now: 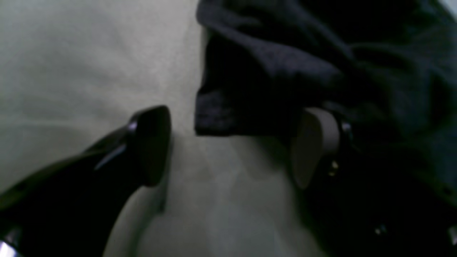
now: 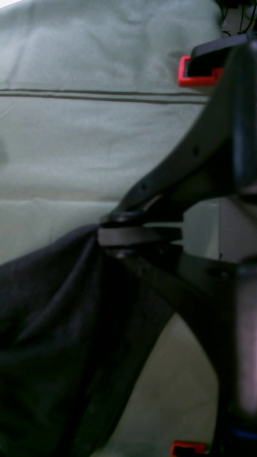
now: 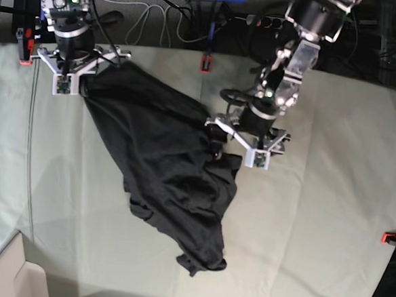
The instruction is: Layout the t-shirt on the table in an organized manner, then fold the t-shirt properly
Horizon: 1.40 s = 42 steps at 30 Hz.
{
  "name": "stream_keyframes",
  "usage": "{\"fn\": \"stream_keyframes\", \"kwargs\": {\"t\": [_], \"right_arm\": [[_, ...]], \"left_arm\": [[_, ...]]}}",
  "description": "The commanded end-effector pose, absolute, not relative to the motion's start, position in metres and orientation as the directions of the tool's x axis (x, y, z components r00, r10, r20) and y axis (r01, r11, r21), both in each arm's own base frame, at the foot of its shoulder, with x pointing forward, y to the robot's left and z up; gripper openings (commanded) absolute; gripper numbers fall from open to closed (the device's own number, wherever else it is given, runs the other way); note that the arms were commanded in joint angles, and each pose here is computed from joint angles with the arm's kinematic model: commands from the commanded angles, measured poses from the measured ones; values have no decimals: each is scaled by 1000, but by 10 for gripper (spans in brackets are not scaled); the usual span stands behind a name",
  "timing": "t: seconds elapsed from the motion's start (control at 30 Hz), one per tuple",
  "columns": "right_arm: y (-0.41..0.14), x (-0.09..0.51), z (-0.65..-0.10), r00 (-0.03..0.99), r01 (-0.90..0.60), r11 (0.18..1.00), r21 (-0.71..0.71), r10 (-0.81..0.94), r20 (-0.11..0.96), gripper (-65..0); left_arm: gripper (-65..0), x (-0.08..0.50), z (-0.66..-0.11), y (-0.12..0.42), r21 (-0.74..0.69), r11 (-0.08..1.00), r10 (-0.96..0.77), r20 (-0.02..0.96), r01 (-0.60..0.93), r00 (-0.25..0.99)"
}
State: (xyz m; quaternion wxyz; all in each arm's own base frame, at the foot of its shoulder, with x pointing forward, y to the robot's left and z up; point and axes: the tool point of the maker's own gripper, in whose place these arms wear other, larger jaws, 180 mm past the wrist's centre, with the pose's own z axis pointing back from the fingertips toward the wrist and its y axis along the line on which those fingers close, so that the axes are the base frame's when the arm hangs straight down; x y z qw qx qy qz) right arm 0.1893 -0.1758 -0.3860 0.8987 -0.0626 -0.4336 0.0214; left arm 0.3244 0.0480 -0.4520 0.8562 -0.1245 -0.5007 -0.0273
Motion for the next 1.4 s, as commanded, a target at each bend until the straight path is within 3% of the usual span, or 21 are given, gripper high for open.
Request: {"fn": "stream_keyframes", "kwargs": {"t": [0.0,0.57,0.67,0.83,0.9,1.13,1.37], "right_arm": [[-180,194,-375,589,14,989,-151,114,800,-650],[-184,203,-371,573,6,986,-165,132,809,-650],[-185,203,-370,572,4,986,-169,136,809,-650],[-185,203,-370,572,4,986,-169,136,809,-650],[-185,203,-370,572,4,986,-169,136,809,-650],[-187,208,-367,561,-2,984,-180,150,814,-650],[-182,218,-361,535,-5,985,-171,148,832,-650]], "left_arm": [[-144,328,-439,50,-184,966,82,887,183,455],[-152,347,-468,59,-197,975,117,847,102,519],[-267,349,-473,55,-202,974,120,837,98,534],[-583,342,-497,48,-208,975,121,794,80,595],[-650,341,-503,50,-202,977,115,784,75,610],[-649,341,-473,49,-221,971,139,832,91,537],[-649,336,-427,102,-162,984,121,903,67,413]]}}
